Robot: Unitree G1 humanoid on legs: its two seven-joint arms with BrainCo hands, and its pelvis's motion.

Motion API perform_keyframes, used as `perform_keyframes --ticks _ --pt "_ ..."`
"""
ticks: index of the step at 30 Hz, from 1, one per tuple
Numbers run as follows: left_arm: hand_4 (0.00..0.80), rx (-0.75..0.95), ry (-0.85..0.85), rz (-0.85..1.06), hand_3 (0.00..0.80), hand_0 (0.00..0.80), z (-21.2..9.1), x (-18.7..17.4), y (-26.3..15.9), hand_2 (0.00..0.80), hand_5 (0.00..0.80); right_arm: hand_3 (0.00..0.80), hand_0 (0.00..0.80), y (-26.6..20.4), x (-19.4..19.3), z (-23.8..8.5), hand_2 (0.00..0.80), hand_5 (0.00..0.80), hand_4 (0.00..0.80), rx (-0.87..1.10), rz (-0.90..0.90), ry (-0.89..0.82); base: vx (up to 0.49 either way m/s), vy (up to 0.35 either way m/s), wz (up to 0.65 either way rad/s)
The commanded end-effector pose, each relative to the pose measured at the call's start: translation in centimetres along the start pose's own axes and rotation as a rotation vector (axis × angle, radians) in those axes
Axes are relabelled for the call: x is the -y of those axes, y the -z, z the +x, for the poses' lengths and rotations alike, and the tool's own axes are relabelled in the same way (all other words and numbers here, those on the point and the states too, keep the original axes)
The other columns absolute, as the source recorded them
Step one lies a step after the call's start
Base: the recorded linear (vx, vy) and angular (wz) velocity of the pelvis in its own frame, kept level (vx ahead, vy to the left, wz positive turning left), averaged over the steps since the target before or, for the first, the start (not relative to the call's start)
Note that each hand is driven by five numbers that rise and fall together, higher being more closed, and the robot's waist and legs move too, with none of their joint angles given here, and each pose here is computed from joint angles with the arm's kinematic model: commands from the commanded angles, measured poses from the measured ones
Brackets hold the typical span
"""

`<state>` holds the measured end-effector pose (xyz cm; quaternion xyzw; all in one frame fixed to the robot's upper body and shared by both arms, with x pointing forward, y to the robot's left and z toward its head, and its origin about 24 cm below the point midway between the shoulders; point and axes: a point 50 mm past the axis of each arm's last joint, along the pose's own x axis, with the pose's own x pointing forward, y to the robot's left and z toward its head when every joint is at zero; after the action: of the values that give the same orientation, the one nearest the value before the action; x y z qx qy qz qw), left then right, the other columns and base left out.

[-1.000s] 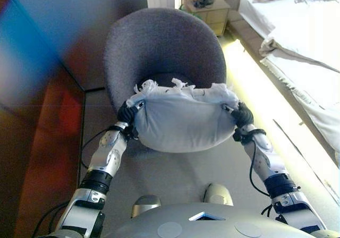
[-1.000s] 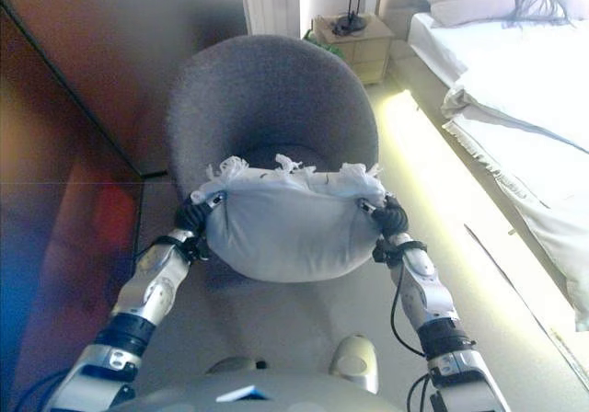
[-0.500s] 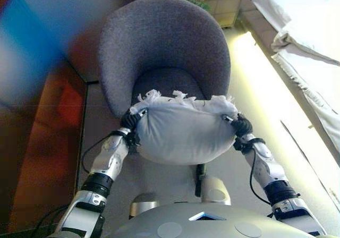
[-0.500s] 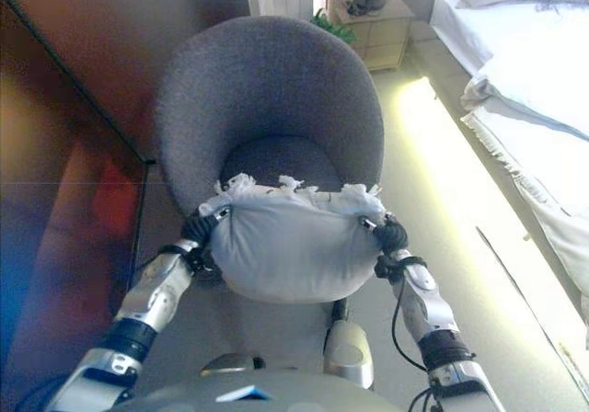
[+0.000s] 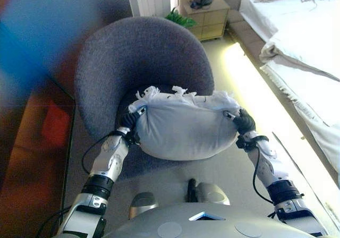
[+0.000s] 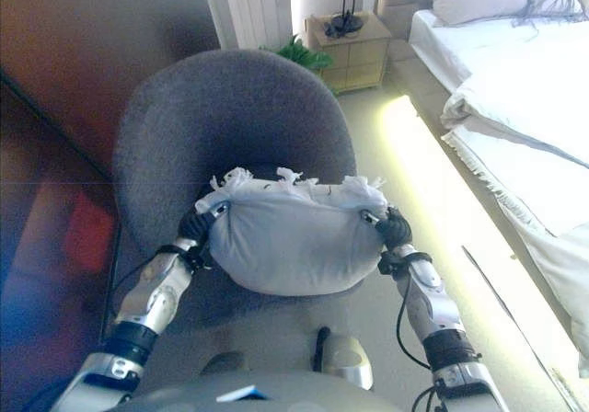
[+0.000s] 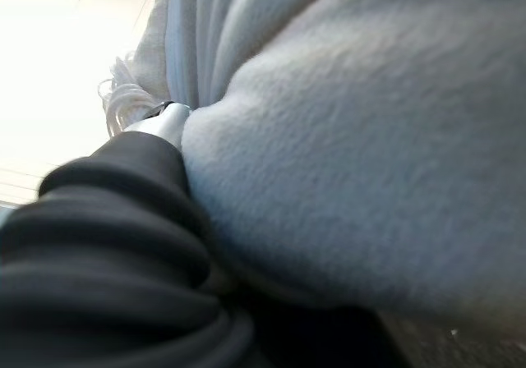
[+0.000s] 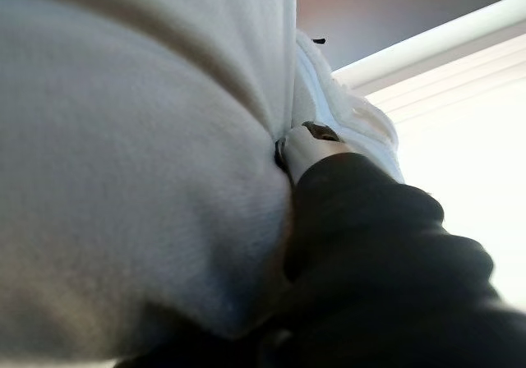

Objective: Pick up the cushion and take it to the sofa

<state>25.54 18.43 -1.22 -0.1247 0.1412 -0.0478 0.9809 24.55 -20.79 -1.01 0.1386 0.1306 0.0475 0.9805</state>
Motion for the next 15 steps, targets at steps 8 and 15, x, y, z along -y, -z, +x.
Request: perform_keyframes --ticks 8,15 --pt "0.800 0.209 0.100 -0.002 0.800 0.800 0.6 1.6 -4.2 0.800 0.800 0.800 0.800 -3.3 -4.2 1.6 0.800 0.800 0.800 0.148 -0.002 -0.182 0.192 0.103 -0.05" --pt "0.800 0.187 0.076 0.017 0.800 0.800 1.6 0.8 -4.5 0.800 0.800 0.800 0.800 -2.8 -5.5 2.6 0.800 0.800 0.800 0.109 0.037 -0.244 0.139 0.127 -0.28"
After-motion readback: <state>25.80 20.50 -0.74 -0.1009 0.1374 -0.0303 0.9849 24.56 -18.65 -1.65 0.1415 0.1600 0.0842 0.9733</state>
